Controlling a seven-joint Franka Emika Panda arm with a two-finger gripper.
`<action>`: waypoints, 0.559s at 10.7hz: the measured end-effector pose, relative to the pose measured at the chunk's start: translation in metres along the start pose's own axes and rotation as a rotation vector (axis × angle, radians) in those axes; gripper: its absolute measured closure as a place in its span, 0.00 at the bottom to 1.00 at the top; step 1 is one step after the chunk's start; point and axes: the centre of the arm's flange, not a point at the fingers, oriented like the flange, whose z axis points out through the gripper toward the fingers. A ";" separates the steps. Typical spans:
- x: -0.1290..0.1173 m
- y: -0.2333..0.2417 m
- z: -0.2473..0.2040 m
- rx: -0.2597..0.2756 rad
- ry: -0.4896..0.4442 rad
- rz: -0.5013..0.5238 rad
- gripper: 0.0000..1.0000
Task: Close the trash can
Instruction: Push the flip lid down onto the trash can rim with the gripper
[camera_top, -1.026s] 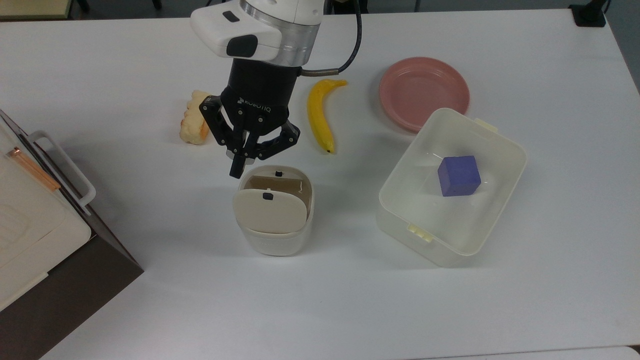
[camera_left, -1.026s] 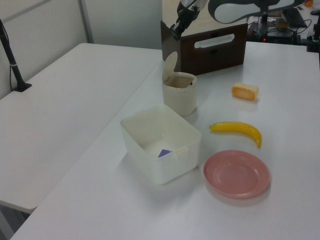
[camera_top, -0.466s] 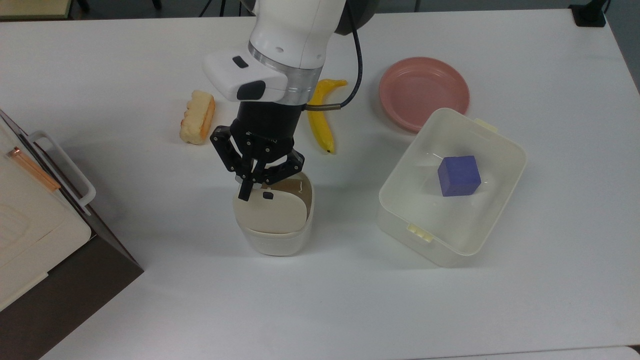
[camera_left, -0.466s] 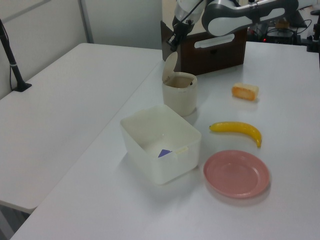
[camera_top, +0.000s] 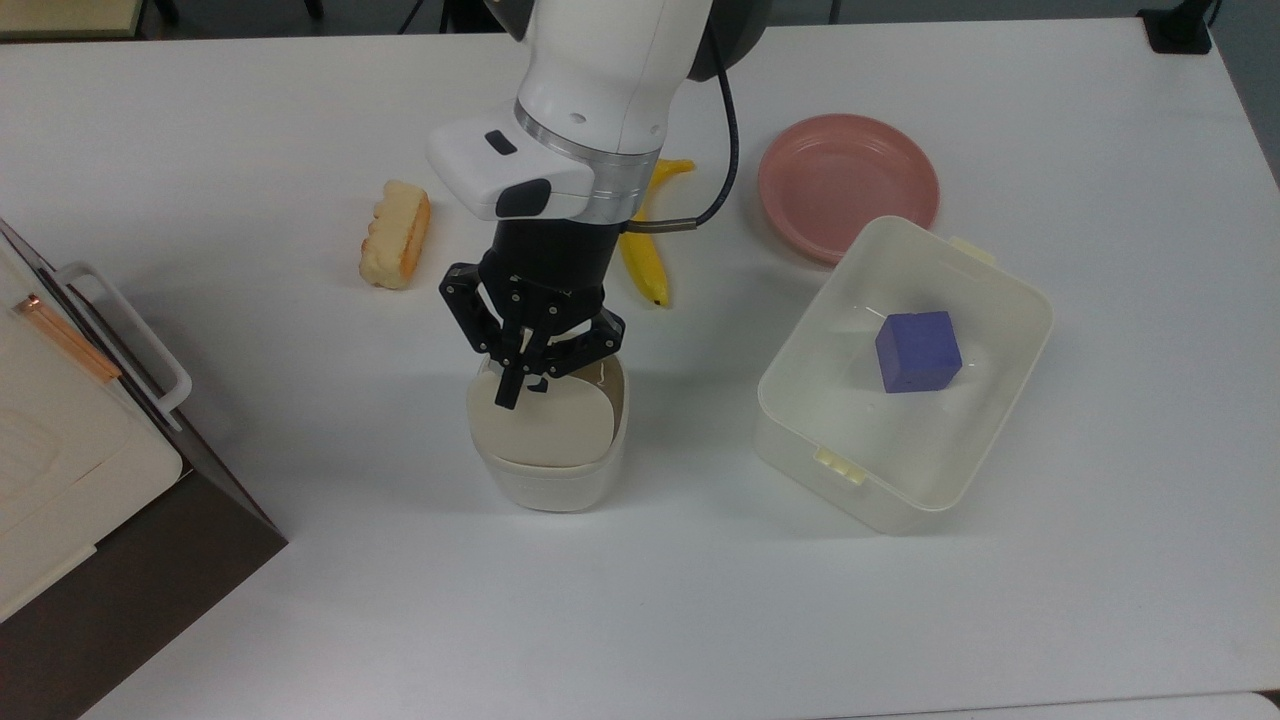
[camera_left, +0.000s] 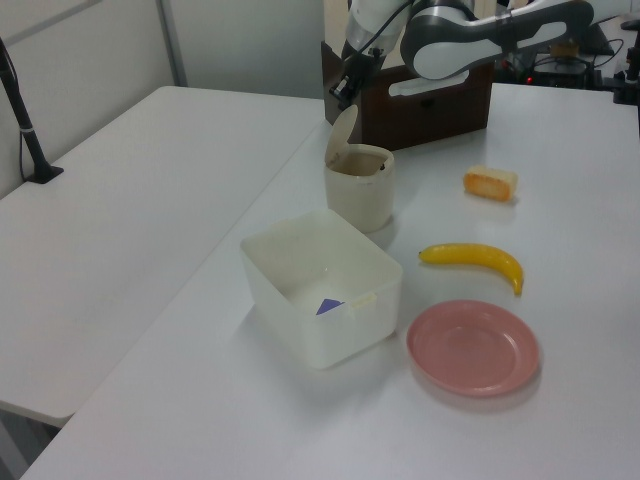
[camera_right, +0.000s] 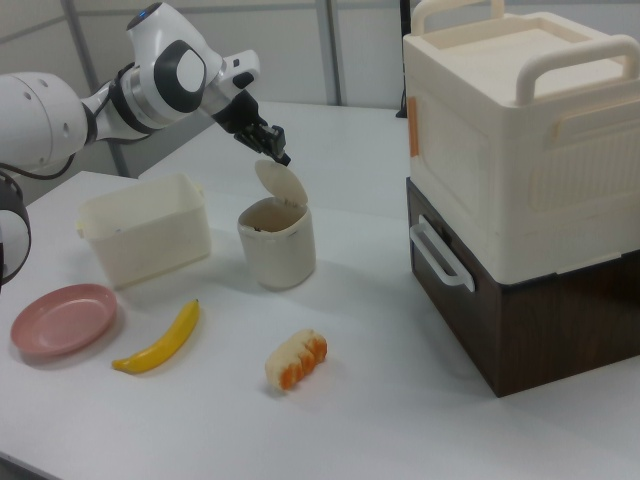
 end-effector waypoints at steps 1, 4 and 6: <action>-0.002 -0.003 0.002 -0.001 -0.003 -0.007 0.99; -0.009 -0.008 0.019 -0.008 -0.029 -0.018 0.99; -0.018 -0.010 0.031 -0.021 -0.050 -0.034 0.99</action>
